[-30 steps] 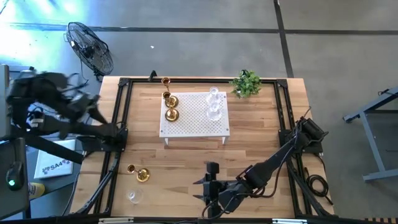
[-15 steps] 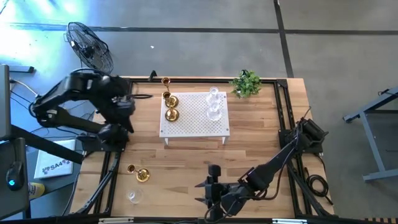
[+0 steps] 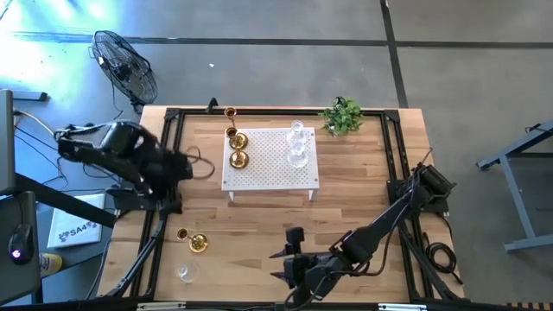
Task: Pick & Place candle stick holders
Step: Put the transparent glass candle holder on the shelf aligned with the other transparent glass candle holders
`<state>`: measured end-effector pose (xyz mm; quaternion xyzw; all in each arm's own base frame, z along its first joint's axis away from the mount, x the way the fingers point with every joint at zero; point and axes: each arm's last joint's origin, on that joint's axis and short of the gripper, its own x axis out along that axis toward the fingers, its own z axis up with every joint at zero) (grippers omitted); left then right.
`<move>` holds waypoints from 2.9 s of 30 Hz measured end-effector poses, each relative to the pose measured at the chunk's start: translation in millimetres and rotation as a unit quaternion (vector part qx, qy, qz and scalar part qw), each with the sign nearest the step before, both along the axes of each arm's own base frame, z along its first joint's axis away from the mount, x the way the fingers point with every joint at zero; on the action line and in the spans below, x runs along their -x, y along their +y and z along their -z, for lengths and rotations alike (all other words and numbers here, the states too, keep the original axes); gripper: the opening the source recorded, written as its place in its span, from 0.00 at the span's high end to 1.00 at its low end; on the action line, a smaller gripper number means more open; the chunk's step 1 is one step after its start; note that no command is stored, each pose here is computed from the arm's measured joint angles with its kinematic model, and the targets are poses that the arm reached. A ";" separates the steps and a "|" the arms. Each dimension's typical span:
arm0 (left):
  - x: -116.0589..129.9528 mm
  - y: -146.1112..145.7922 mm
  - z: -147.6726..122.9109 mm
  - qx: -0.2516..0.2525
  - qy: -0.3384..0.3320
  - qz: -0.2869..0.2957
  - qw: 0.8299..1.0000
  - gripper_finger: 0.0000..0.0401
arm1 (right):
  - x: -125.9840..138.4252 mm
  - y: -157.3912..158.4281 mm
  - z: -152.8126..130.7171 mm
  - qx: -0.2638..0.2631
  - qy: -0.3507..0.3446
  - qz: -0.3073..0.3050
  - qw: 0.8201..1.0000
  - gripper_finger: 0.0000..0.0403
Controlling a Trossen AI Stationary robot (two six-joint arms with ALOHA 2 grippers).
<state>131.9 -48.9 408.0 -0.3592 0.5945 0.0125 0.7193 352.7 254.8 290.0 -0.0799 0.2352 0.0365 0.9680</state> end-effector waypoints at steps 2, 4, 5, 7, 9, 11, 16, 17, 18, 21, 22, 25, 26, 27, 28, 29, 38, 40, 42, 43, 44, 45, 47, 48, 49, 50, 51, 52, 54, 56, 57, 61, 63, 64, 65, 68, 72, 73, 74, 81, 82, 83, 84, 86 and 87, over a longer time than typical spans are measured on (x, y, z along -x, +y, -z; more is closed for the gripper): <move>-1.3 -12.2 2.4 -0.004 0.023 -0.010 1.000 0.44 | -1.7 -2.8 0.6 0.011 0.003 -0.004 1.000 0.53; -2.0 -25.5 5.5 -0.007 0.048 -0.015 0.999 0.44 | -3.9 -5.8 1.1 0.018 0.009 -0.016 1.000 0.53; -1.4 -32.1 7.1 -0.007 0.062 -0.017 0.998 0.44 | -5.1 -7.3 1.3 0.021 0.011 -0.022 0.999 0.53; -1.9 -46.1 11.2 -0.016 0.086 -0.018 0.996 0.44 | -7.6 -10.6 1.6 0.024 0.016 -0.035 0.999 0.53; -1.7 -59.9 15.6 -0.023 0.109 -0.015 0.994 0.44 | -10.2 -13.9 1.8 0.023 0.020 -0.046 0.998 0.53; -0.7 -72.6 19.7 -0.027 0.133 -0.018 0.991 0.44 | -12.7 -17.4 2.2 0.019 0.025 -0.056 0.998 0.53; 1.7 -97.2 29.4 -0.044 0.176 -0.025 0.983 0.44 | -17.3 -24.0 3.0 0.021 0.034 -0.081 0.996 0.53; 2.5 -100.7 30.7 -0.046 0.183 -0.029 0.982 0.44 | -18.1 -25.1 3.0 0.021 0.036 -0.087 0.995 0.53; 3.0 -104.3 32.4 -0.049 0.191 -0.035 0.980 0.44 | -18.7 -26.1 3.1 0.026 0.036 -0.093 0.995 0.53; 5.7 -115.3 36.9 -0.058 0.212 -0.064 0.973 0.44 | -21.2 -29.8 3.2 0.039 0.036 -0.106 0.993 0.53; 6.5 -118.6 38.3 -0.060 0.218 -0.072 0.971 0.44 | -22.3 -31.5 3.2 0.043 0.036 -0.111 0.992 0.53; 7.4 -125.6 42.1 -0.067 0.232 -0.091 0.966 0.44 | -25.5 -36.5 3.4 0.049 0.038 -0.132 0.989 0.53; 6.7 -127.8 43.6 -0.070 0.235 -0.097 0.965 0.44 | -26.8 -38.3 3.3 0.050 0.039 -0.142 0.988 0.53; 5.6 -129.5 44.9 -0.072 0.236 -0.104 0.963 0.44 | -28.2 -40.2 3.1 0.048 0.039 -0.152 0.986 0.53; 3.9 -131.0 46.4 -0.073 0.238 -0.111 0.962 0.44 | -29.6 -42.0 2.9 0.046 0.038 -0.162 0.985 0.53; 2.7 -132.4 47.4 -0.073 0.240 -0.115 0.961 0.44 | -31.1 -44.0 2.5 0.042 0.037 -0.169 0.984 0.53; -13.1 -152.2 61.2 -0.072 0.229 -0.126 0.963 0.44 | -40.2 -59.8 1.8 0.033 0.036 -0.201 0.978 0.53; -16.3 -158.5 65.2 -0.059 0.250 -0.125 0.958 0.44 | -41.5 -62.4 1.8 0.031 0.036 -0.200 0.979 0.53; -18.8 -163.8 69.2 -0.052 0.269 -0.120 0.954 0.44 | -42.6 -64.7 1.9 0.031 0.036 -0.204 0.978 0.53; -20.1 -166.2 71.1 -0.051 0.272 -0.116 0.954 0.44 | -42.8 -65.2 2.0 0.029 0.037 -0.208 0.977 0.53; -21.4 -168.3 73.2 -0.052 0.275 -0.110 0.954 0.44 | -43.1 -66.0 2.0 0.029 0.037 -0.212 0.976 0.53; -22.8 -170.2 75.6 -0.056 0.277 -0.102 0.954 0.44 | -43.3 -66.4 2.0 0.028 0.038 -0.217 0.975 0.53; -25.7 -174.0 80.8 -0.066 0.272 -0.078 0.957 0.44 | -43.2 -66.2 2.0 0.029 0.037 -0.222 0.974 0.53; -27.3 -176.0 83.4 -0.071 0.271 -0.068 0.958 0.44 | -43.1 -66.0 2.0 0.028 0.037 -0.224 0.973 0.53; -29.0 -178.2 86.2 -0.073 0.271 -0.062 0.958 0.44 | -43.1 -65.9 2.0 0.026 0.038 -0.227 0.973 0.53; -30.5 -181.2 88.7 -0.073 0.270 -0.057 0.959 0.44 | -43.0 -65.8 2.0 0.025 0.038 -0.230 0.972 0.53; -31.1 -184.8 90.9 -0.073 0.266 -0.047 0.960 0.44 | -42.9 -65.6 2.0 0.024 0.038 -0.232 0.972 0.53; -31.5 -188.0 93.3 -0.074 0.263 -0.041 0.961 0.44 | -42.9 -65.6 2.0 0.024 0.038 -0.232 0.972 0.53; -31.9 -192.2 97.2 -0.080 0.262 -0.037 0.961 0.44 | -42.9 -65.6 2.0 0.024 0.038 -0.232 0.972 0.53; -33.8 -195.0 101.7 -0.085 0.273 -0.059 0.956 0.44 | -42.9 -65.6 2.0 0.024 0.038 -0.232 0.972 0.53; -34.8 -195.7 103.3 -0.087 0.278 -0.076 0.954 0.44 | -42.9 -65.6 2.0 0.024 0.038 -0.232 0.972 0.53; -36.7 -196.8 106.2 -0.094 0.277 -0.091 0.952 0.44 | -42.9 -65.6 2.0 0.023 0.038 -0.232 0.972 0.53; -37.7 -198.0 108.1 -0.097 0.274 -0.087 0.953 0.44 | -42.9 -65.6 2.0 0.024 0.038 -0.232 0.972 0.53; -37.8 -198.2 108.4 -0.098 0.275 -0.087 0.953 0.44 | -42.9 -65.6 2.0 0.024 0.038 -0.232 0.972 0.53; -37.9 -198.2 108.5 -0.099 0.273 -0.087 0.953 0.44 | -42.9 -65.6 2.0 0.023 0.038 -0.232 0.972 0.53; -39.6 -198.3 110.5 -0.113 0.254 -0.086 0.957 0.44 | -42.9 -65.6 2.0 0.023 0.038 -0.232 0.972 0.53; -39.7 -200.1 112.1 -0.128 0.227 -0.073 0.963 0.44 | -42.9 -65.6 2.0 0.023 0.038 -0.232 0.972 0.53; -40.3 -201.3 112.8 -0.125 0.228 -0.072 0.963 0.44 | -42.9 -65.6 2.0 0.023 0.038 -0.232 0.972 0.53; -40.3 -203.0 113.6 -0.121 0.228 -0.070 0.964 0.44 | -42.9 -65.6 2.0 0.023 0.039 -0.232 0.972 0.53; -38.9 -214.5 115.3 -0.098 0.206 -0.054 0.972 0.44 | -42.8 -65.6 2.0 0.023 0.039 -0.232 0.972 0.53; -38.2 -217.2 116.6 -0.096 0.206 -0.049 0.973 0.44 | -42.8 -65.6 2.1 0.023 0.039 -0.232 0.972 0.53; -37.3 -218.9 118.3 -0.100 0.207 -0.047 0.972 0.44 | -42.8 -65.6 2.1 0.023 0.039 -0.232 0.972 0.53; -37.2 -219.8 120.6 -0.107 0.208 -0.047 0.971 0.44 | -42.8 -65.6 2.1 0.023 0.039 -0.232 0.972 0.53; -38.0 -222.1 125.1 -0.116 0.209 -0.040 0.970 0.44 | -42.8 -65.6 2.1 0.023 0.039 -0.232 0.972 0.53; -38.7 -223.2 127.2 -0.120 0.210 -0.035 0.970 0.44 | -42.8 -65.6 2.1 0.023 0.039 -0.232 0.972 0.53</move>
